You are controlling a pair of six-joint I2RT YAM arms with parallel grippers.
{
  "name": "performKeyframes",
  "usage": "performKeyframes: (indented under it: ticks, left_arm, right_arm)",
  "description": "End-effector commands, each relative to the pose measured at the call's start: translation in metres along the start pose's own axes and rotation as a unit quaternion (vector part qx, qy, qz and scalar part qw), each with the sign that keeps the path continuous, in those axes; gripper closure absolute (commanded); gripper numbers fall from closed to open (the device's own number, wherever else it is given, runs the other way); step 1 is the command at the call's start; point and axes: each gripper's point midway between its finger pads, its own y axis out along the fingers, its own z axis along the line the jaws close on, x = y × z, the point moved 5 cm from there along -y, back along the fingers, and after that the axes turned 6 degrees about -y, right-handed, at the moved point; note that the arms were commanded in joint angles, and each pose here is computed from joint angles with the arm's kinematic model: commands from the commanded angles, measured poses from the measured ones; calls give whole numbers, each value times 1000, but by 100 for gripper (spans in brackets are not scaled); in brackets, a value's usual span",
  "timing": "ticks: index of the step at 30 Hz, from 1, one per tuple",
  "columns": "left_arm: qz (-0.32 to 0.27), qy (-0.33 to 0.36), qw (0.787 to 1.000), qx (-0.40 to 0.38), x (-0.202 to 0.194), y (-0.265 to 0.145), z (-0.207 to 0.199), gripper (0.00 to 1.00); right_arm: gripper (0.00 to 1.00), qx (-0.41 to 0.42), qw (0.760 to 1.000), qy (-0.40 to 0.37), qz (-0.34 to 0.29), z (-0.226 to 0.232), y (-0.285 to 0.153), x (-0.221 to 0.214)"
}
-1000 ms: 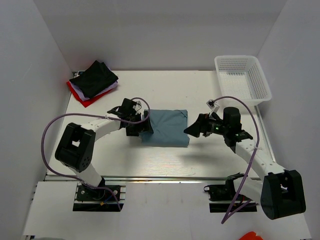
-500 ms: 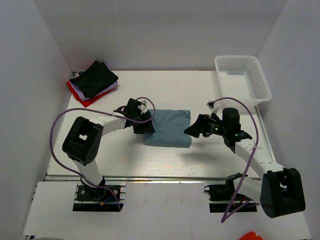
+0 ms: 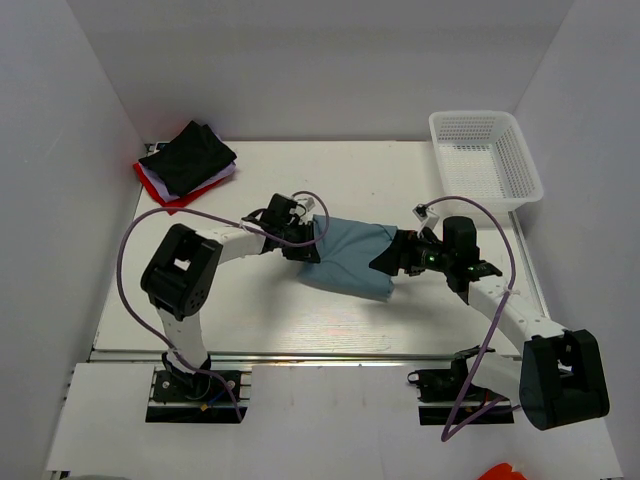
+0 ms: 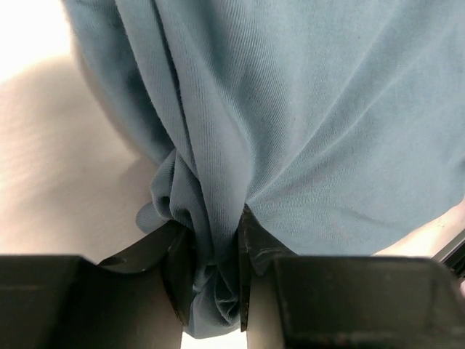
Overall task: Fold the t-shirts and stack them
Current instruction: Put the neatly folded tshirt into the corner of the board with the left arm
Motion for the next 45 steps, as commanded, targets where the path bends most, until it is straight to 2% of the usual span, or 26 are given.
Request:
performKeyframes:
  ticks: [1, 3, 4, 9, 11, 12, 14, 15, 17, 20, 27, 38, 44, 45]
  left_arm:
    - [-4, 43, 999, -8, 6, 4, 2, 100]
    - [-46, 50, 998, -15, 28, -12, -6, 100]
    - [-83, 60, 995, 5, 47, -19, -9, 100]
    - [-167, 97, 979, 66, 108, -61, -26, 100]
    - [-171, 94, 977, 88, 118, -67, -21, 100]
    - [-188, 87, 974, 94, 136, -76, -20, 100]
    - [-172, 77, 976, 112, 145, -77, -9, 100]
    - [-193, 75, 972, 114, 164, -88, -13, 100]
    - [-191, 61, 972, 122, 180, -96, 2, 100]
    - [-228, 53, 965, 122, 220, -116, 12, 100]
    - [-293, 63, 943, 148, 283, -158, 50, 100]
    - [-372, 68, 916, 134, 344, -214, 114, 100]
    - [-416, 81, 895, 139, 361, -265, 136, 100]
    - [-433, 83, 886, 144, 363, -283, 137, 100]
  right_arm:
    - [10, -20, 999, -19, -17, -2, -4, 7]
    - [10, -23, 999, -22, -24, -2, -5, 7]
    - [10, -25, 999, -29, -34, 0, -8, 11]
    - [10, -40, 997, -43, -51, 0, -12, 18]
    - [10, -43, 997, -45, -52, 1, -13, 20]
    - [10, -47, 996, -44, -56, 1, -14, 23]
    - [10, -50, 996, -47, -59, 1, -14, 27]
    - [10, -52, 995, -49, -62, 2, -14, 30]
    - [10, -55, 995, -49, -65, 1, -13, 36]
    - [10, -53, 995, -51, -71, 3, -13, 45]
    - [10, -57, 994, -56, -76, 3, -10, 59]
    - [10, -54, 995, -50, -64, 0, -1, 71]
    - [10, -32, 997, -45, -53, -2, 9, 74]
    - [10, -24, 998, -42, -50, -1, 10, 74]
